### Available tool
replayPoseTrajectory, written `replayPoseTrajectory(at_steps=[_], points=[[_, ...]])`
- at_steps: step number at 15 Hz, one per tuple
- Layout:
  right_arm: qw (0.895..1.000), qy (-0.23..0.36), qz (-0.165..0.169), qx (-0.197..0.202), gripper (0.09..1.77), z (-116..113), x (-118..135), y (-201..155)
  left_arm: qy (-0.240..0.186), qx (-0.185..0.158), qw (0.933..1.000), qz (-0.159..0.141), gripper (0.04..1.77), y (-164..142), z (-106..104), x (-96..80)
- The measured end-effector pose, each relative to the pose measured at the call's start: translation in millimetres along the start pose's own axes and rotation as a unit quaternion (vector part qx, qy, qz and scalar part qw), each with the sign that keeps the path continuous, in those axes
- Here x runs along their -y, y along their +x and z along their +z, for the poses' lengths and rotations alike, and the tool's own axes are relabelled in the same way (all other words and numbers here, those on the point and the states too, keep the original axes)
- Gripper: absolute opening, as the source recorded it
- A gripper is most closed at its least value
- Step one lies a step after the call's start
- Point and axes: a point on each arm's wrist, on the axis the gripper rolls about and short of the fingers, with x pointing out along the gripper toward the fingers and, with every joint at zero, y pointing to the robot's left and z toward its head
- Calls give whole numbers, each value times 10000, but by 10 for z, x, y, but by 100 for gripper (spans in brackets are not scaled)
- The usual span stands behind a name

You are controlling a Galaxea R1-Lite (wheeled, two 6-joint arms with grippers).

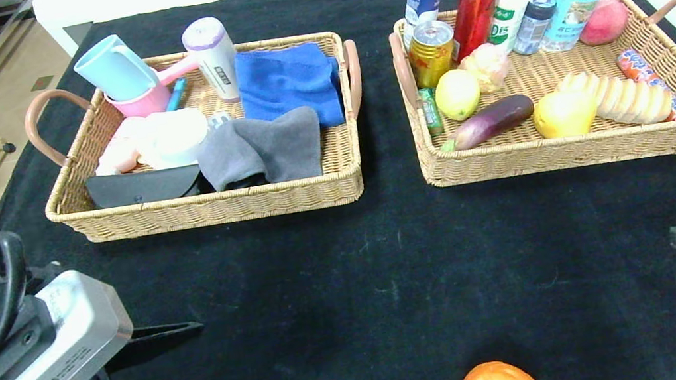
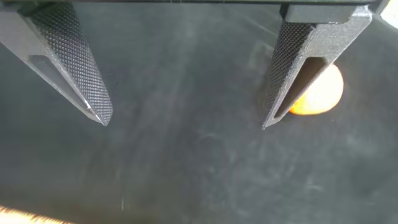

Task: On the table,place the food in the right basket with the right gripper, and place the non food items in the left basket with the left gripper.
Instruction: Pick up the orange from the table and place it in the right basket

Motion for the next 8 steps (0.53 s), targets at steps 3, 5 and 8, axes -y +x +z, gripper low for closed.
replayPoseTrajectory(at_steps=[3,5,8], points=[[9982,395,-164,-422,171,98,-266,107,0,54,10000,17,170,-30,-2,3],[9954,575,-218,-737,171,215,-497,186,8,249,9997,75,170,-58,31,-4],[9852,853,-377,-1438,171,272,-861,381,0,508,9986,147,171,-106,56,-9]])
